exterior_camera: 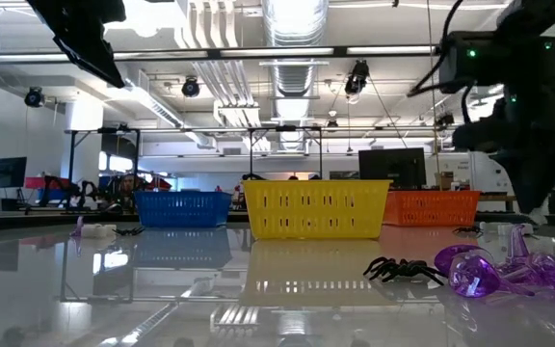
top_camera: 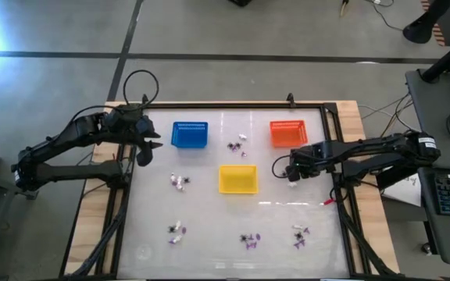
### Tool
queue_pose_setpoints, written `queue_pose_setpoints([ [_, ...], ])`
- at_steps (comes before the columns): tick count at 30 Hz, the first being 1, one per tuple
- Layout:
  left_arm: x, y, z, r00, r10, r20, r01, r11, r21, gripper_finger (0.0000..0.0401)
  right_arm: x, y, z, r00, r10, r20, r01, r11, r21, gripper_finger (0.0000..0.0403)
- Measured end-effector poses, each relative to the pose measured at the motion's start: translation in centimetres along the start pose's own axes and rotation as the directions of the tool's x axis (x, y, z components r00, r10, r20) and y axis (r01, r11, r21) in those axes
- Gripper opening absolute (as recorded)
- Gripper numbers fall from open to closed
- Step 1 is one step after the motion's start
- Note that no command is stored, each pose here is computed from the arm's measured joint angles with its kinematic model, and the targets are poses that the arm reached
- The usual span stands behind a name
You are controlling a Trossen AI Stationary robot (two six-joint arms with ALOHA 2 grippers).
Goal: Sort Halloween decoration
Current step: Put the white skeleton toy into the orange bin
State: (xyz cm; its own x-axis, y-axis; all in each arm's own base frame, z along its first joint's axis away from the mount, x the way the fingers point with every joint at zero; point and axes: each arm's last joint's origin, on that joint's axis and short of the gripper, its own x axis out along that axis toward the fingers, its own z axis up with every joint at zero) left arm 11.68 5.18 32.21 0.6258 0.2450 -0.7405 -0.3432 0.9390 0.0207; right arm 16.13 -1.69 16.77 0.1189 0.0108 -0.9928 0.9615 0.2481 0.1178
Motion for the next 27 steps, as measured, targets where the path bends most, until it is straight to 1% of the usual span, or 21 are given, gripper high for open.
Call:
queue_pose_setpoints([
  [2, 0.0, 0.0, 0.0, 1.0, 0.0, 0.0, 0.0, 1.0, 0.0, 0.0137, -0.6, 0.5, 0.2, 1.0, 0.025, 0.014, -0.025, 1.0, -0.009, 0.0011],
  [7, 0.0, 0.0, 0.0, 1.0, 0.0, 0.0, 0.0, 1.0, 0.0, 0.0137, -2.6, 1.9, 0.9, 0.992, 0.081, 0.1, -0.078, 0.996, -0.036, 0.0011],
  [14, 0.0, 0.0, 0.0, 1.0, 0.0, 0.0, 0.0, 1.0, 0.0, 0.0137, -5.6, 3.5, 1.9, 0.95, 0.13, 0.285, -0.117, 0.991, -0.062, 0.0011],
  [19, 0.0, 0.0, 0.0, 1.0, 0.0, 0.0, 0.0, 1.0, -0.011, 0.0137, -7.2, 3.8, 3.0, 0.894, 0.105, 0.436, -0.097, 0.994, -0.041, 0.0011],
  [21, 0.0, 0.0, 0.0, 1.0, 0.0, 0.0, 0.0, 1.0, -0.022, 0.0137, -7.5, 3.7, 3.6, 0.874, 0.085, 0.478, -0.08, 0.996, -0.031, 0.0011],
  [25, 0.0, 0.0, 0.0, 1.0, 0.0, 0.0, 0.0, 1.0, -0.029, 0.0137, -7.6, 3.1, 4.7, 0.852, 0.038, 0.522, -0.046, 0.999, 0.003, 0.0012],
  [27, 0.0, 0.0, 0.0, 1.0, 0.0, 0.0, 0.0, 1.0, -0.03, 0.0137, -7.2, 2.5, 5.4, 0.854, 0.001, 0.52, -0.017, 1.0, 0.025, 0.0012],
])
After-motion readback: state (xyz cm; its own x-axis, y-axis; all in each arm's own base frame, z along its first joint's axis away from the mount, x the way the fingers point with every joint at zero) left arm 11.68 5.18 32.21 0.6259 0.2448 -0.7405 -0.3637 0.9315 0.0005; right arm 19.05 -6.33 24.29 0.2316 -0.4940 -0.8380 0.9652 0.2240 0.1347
